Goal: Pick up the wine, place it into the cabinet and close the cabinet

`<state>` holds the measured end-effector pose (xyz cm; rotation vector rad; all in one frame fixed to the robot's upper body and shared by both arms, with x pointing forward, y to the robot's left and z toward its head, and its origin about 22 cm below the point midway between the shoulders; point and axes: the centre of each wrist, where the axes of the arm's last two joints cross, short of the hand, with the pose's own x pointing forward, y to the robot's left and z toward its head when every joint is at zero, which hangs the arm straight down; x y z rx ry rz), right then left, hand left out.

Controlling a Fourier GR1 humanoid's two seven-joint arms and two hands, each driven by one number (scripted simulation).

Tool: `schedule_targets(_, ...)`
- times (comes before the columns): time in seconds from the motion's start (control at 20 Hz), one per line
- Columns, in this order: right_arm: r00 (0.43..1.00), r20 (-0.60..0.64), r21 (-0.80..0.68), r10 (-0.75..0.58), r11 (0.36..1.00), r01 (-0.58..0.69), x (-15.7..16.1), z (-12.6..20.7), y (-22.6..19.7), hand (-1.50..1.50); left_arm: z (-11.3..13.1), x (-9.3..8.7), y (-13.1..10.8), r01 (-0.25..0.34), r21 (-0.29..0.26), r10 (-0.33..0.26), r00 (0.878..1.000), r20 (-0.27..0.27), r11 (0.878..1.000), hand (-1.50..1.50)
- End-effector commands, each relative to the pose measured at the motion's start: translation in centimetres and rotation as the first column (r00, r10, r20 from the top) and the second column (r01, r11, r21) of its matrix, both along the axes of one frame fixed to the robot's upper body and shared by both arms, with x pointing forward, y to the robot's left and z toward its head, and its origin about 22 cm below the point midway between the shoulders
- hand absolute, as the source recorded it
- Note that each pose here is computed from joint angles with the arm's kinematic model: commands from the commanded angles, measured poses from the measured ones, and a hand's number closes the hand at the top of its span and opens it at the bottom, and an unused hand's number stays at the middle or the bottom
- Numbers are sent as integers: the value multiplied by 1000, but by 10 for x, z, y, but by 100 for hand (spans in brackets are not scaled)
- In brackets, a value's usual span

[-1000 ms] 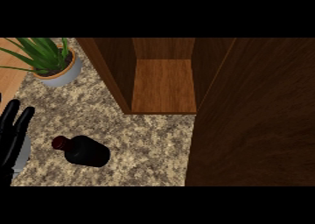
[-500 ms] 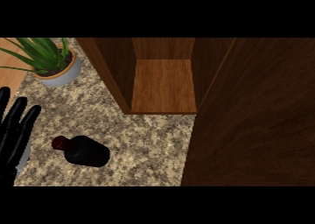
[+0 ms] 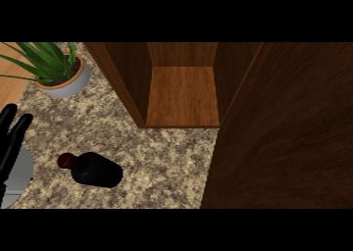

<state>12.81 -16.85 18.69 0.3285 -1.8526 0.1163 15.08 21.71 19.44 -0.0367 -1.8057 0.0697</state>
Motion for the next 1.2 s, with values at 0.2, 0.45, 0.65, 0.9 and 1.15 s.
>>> schedule_targets(0.2, 993, 97, -5, -72, 997, 73, -34, 25, -12, -150, -21, 15, 5, -27, -12, 27, 999, 19, 1000, -150)
schedule_targets(0.45, 996, 76, -28, -52, 998, 55, -38, 25, -13, -150, -51, 15, -7, -13, 6, 13, 999, -31, 1000, -150)
schedule_targets(0.65, 995, 72, -14, -68, 997, 69, -32, 25, -2, -150, -64, 13, 16, -45, -5, 45, 999, -21, 999, -150)
schedule_targets(0.9, 994, 92, 11, -66, 998, 65, -33, 30, -2, -150, -95, 23, 30, -69, 13, 69, 997, -38, 998, -150)
schedule_targets(1.15, 995, 86, -17, -47, 999, 48, -39, 31, -8, -150, -124, 16, 33, -90, 20, 91, 994, -66, 996, -150)
